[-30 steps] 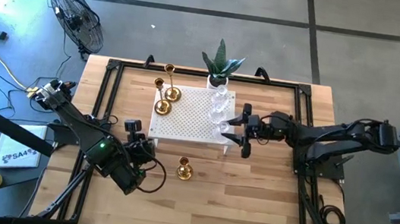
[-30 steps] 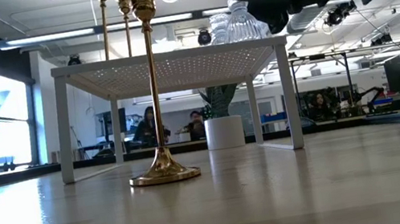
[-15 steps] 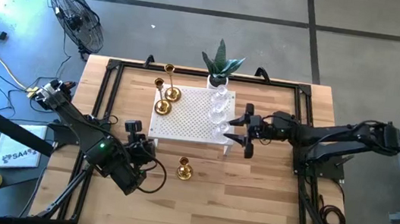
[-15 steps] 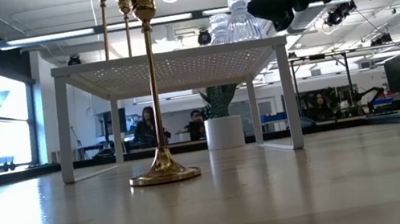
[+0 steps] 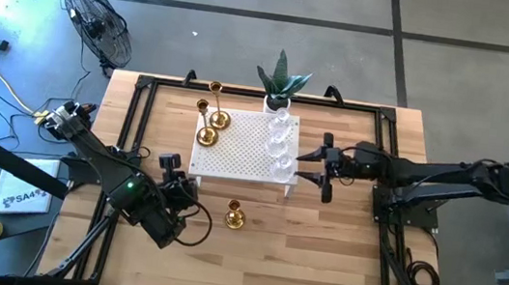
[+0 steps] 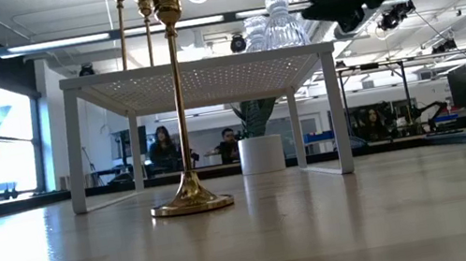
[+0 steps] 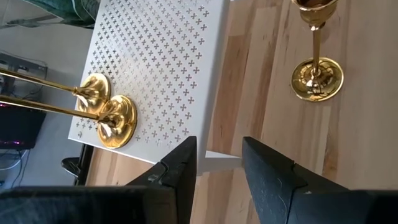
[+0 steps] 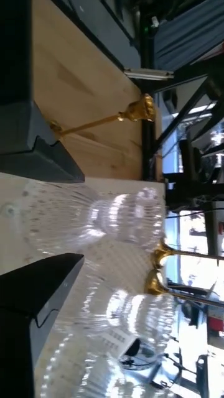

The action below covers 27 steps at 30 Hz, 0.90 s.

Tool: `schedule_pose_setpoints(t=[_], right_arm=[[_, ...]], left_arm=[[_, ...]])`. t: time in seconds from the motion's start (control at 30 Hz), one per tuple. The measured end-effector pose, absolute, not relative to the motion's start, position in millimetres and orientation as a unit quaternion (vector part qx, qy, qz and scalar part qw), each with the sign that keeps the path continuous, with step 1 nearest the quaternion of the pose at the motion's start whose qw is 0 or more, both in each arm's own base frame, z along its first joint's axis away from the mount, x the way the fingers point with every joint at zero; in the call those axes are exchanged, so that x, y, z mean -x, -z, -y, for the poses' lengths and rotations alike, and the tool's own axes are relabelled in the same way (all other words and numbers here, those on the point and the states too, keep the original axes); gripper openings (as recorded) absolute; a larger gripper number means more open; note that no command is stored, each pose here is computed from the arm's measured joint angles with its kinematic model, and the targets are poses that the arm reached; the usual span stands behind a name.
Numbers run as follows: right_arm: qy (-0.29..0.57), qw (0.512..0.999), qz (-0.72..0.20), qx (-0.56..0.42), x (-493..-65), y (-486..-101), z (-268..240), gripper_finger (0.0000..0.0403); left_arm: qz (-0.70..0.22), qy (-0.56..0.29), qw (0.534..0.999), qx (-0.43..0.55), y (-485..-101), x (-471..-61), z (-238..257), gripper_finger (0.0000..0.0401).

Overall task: Pick & Place candle stick holders
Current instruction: Put the gold candle stand on the shelf aligned with the other gold candle holders

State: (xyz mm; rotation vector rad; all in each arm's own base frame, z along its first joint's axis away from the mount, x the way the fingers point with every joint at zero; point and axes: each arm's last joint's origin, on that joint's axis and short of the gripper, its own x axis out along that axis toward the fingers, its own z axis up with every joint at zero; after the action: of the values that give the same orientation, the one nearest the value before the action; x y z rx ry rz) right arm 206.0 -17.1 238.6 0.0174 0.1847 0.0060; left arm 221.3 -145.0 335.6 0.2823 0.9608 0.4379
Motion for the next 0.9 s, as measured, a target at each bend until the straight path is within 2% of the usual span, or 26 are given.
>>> schedule_pose_setpoints(t=[0.3, 0.47, 0.7, 0.9], right_arm=[[-0.04, 0.99, -0.132, -0.036, -188, -239, 5, 0.0188], [-0.056, 0.987, -0.144, -0.048, -182, -239, -3, 0.0188], [-0.085, 0.98, -0.168, -0.058, -178, -236, -15, 0.0188], [-0.101, 0.979, -0.167, -0.051, -177, -237, -25, 0.0188]], left_arm=[[-0.433, -0.201, 0.872, -0.105, -337, -227, 150, 0.0124], [-0.422, -0.198, 0.883, -0.05, -335, -231, 154, 0.0124], [-0.434, -0.172, 0.884, 0.022, -292, -237, 164, 0.0124], [-0.384, -0.174, 0.906, 0.036, -256, -242, 169, 0.0124]])
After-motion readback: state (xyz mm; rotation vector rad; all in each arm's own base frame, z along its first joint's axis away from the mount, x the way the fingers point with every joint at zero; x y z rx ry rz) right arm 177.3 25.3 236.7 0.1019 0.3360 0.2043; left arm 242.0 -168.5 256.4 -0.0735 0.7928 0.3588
